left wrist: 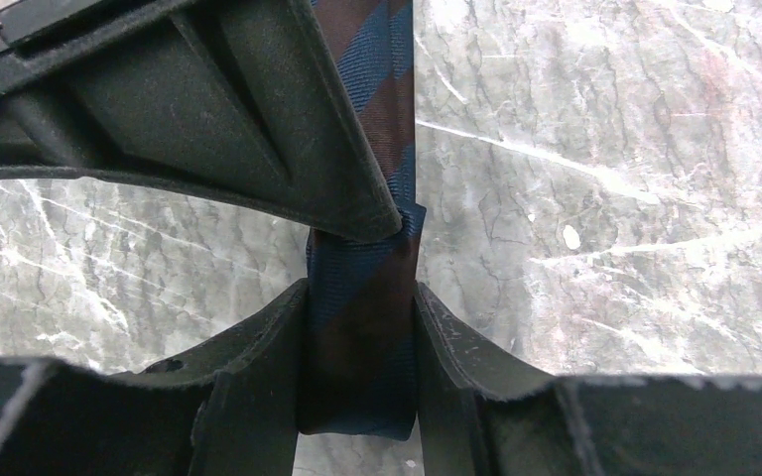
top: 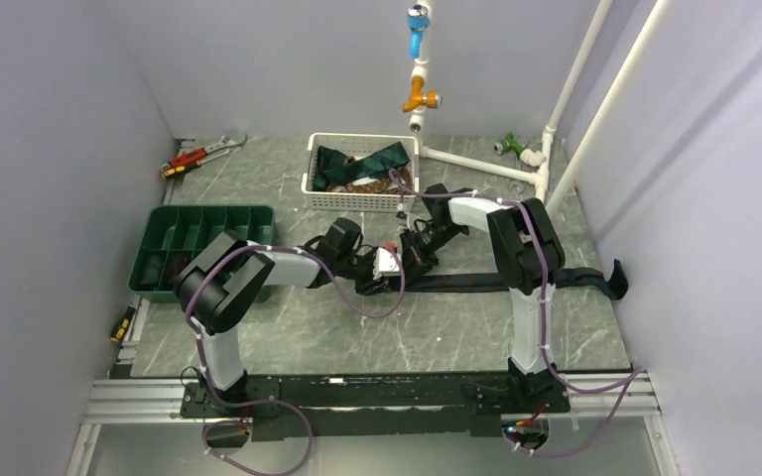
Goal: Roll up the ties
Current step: Roll the tie at the center of the board.
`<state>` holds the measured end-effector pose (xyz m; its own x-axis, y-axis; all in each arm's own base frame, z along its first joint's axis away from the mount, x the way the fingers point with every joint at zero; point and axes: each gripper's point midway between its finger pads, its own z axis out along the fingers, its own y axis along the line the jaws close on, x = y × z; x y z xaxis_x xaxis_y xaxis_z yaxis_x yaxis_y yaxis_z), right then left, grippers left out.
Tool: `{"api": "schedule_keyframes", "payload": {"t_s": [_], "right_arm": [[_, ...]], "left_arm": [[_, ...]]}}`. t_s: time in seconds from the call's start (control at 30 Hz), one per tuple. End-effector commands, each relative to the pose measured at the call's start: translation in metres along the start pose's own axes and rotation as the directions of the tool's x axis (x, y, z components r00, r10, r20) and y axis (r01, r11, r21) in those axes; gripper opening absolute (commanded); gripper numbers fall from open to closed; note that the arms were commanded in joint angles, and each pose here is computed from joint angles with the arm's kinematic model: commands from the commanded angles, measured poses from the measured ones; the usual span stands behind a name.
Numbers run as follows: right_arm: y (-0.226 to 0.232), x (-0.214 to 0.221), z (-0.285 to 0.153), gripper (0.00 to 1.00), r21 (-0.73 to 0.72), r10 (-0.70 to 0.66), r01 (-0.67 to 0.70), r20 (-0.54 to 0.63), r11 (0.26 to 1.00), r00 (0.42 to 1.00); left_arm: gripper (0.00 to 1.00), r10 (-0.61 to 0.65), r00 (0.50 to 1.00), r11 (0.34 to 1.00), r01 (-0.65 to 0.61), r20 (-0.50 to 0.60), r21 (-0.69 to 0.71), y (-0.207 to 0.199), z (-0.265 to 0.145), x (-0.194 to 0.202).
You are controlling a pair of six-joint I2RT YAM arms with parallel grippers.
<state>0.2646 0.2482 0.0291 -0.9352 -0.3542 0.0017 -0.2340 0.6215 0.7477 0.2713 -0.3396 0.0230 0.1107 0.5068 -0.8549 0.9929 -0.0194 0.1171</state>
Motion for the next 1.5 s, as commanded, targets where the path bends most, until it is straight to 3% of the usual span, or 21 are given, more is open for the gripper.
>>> {"api": "schedule_keyframes", "payload": {"t_s": [0.0, 0.13, 0.2, 0.4, 0.63, 0.73, 0.83, 1.03, 1.13, 1.23, 1.37, 1.47], "right_arm": [[0.013, -0.007, -0.014, 0.00, 0.000, -0.052, 0.052, 0.045, 0.999, 0.998], [-0.002, 0.002, -0.013, 0.00, 0.057, -0.061, 0.060, 0.004, 0.997, 0.998], [-0.016, 0.009, -0.007, 0.00, 0.082, -0.058, 0.062, -0.045, 0.995, 0.997], [-0.041, 0.015, 0.003, 0.00, 0.136, -0.052, 0.063, -0.079, 0.989, 0.995], [-0.032, 0.003, -0.001, 0.00, 0.112, -0.054, 0.060, -0.053, 0.992, 0.997], [-0.017, -0.005, -0.011, 0.00, 0.099, -0.091, 0.093, -0.023, 0.991, 0.996], [-0.012, -0.007, -0.014, 0.00, 0.087, -0.098, 0.100, -0.024, 0.991, 0.995], [-0.007, -0.006, -0.014, 0.00, 0.067, -0.105, 0.107, -0.030, 0.992, 0.994], [0.004, -0.010, -0.021, 0.00, 0.049, -0.132, 0.133, -0.021, 0.990, 0.991], [0.008, -0.010, -0.026, 0.00, 0.045, -0.144, 0.145, -0.023, 0.988, 0.989], [-0.009, -0.005, -0.022, 0.00, 0.088, -0.137, 0.140, -0.048, 0.986, 0.989], [-0.026, 0.001, -0.015, 0.00, 0.128, -0.122, 0.132, -0.077, 0.983, 0.990]], "left_arm": [[0.47, -0.064, 0.989, 0.998, 0.064, -0.130, -0.006, -0.010, -0.004, 0.037], [0.69, -0.062, 0.996, 0.998, 0.062, -0.071, 0.001, -0.014, -0.011, 0.028], [0.74, -0.070, 0.997, 0.997, 0.070, -0.018, -0.012, -0.009, -0.014, 0.021], [0.77, -0.081, 0.996, 0.995, 0.082, 0.029, -0.048, -0.001, -0.022, 0.017], [0.69, -0.064, 0.996, 0.998, 0.062, 0.057, 0.024, -0.009, -0.021, 0.007], [0.80, -0.060, 0.997, 0.998, 0.058, 0.056, 0.028, -0.009, -0.019, 0.005], [0.82, -0.054, 0.998, 0.999, 0.054, 0.036, 0.004, -0.003, -0.012, 0.003], [0.75, -0.089, 0.996, 0.996, 0.089, -0.025, 0.003, -0.002, 0.012, 0.006], [0.61, -0.104, 0.993, 0.994, 0.105, -0.049, 0.007, -0.006, 0.011, 0.012], [0.53, -0.085, 0.994, 0.996, 0.087, -0.073, 0.025, -0.015, 0.006, 0.021], [0.44, -0.093, 0.990, 0.995, 0.096, -0.108, 0.029, -0.018, 0.002, 0.028], [0.42, -0.124, 0.985, 0.991, 0.128, -0.120, 0.024, -0.016, 0.000, 0.031]]}}
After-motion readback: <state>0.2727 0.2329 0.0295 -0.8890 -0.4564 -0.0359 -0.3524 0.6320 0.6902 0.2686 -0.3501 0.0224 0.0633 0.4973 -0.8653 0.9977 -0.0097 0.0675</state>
